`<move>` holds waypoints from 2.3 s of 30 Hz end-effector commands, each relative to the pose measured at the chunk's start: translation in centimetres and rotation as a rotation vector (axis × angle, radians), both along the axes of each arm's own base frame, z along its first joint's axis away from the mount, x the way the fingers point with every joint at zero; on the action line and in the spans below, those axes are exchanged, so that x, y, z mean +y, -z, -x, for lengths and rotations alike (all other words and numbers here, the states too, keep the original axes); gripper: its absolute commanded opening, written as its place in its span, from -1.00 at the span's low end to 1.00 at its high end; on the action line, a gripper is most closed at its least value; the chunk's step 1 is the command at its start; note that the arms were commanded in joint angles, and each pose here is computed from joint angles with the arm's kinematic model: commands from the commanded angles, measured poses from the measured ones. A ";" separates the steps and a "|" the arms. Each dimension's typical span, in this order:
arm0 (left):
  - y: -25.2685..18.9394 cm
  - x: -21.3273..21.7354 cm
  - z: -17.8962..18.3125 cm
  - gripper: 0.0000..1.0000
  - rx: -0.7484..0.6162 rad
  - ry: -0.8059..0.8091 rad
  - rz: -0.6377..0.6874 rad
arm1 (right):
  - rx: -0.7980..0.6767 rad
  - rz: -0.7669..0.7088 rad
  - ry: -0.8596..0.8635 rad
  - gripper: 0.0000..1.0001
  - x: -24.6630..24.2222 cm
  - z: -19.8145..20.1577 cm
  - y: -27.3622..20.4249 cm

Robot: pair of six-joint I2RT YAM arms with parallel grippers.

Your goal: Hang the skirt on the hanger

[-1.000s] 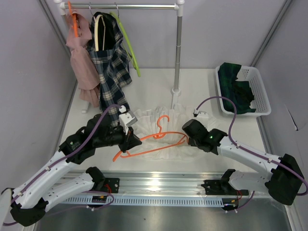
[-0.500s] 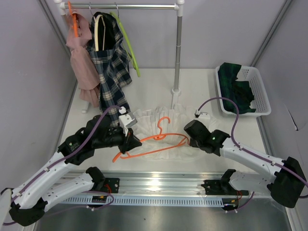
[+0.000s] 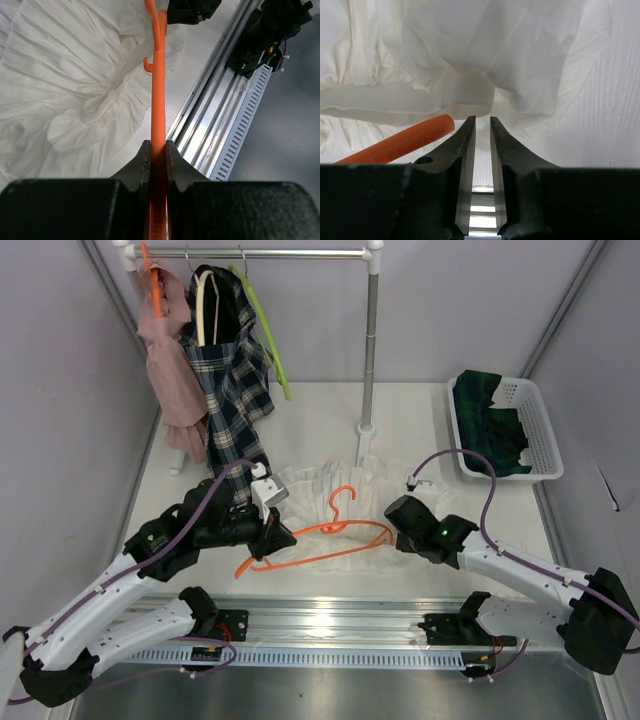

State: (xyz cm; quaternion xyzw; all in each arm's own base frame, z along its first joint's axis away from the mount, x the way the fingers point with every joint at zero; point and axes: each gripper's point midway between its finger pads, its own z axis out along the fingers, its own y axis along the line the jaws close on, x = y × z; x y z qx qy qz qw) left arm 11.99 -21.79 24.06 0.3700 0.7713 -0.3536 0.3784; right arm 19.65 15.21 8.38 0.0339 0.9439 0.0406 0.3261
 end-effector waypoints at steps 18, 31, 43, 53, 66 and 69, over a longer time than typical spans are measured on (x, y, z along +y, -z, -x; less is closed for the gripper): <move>-0.2 -1.4 -0.7 -1.00 -0.077 -0.002 0.029 | -0.044 -0.001 0.014 -0.72 0.6 -2.2 0.5; -1.2 -1.5 -2.0 -1.00 -0.198 -0.028 0.024 | -0.056 -0.029 -0.013 -0.86 1.0 -2.1 -3.4; -0.6 -1.7 -1.5 -1.00 -0.225 0.024 -0.002 | -0.041 -0.013 -0.026 -0.74 0.7 -2.0 -3.7; 0.3 -1.3 -2.2 -1.00 -0.247 -0.001 -0.057 | 0.014 -0.009 -0.042 -0.53 1.1 -1.8 0.1; 0.9 -1.9 -2.0 -1.00 -0.224 0.020 -0.060 | 0.009 0.010 -0.017 -0.46 1.3 -3.3 1.5; 0.9 -2.0 -1.9 -1.00 -0.223 0.026 -0.058 | 0.004 0.021 -0.003 -0.52 0.9 -3.5 1.5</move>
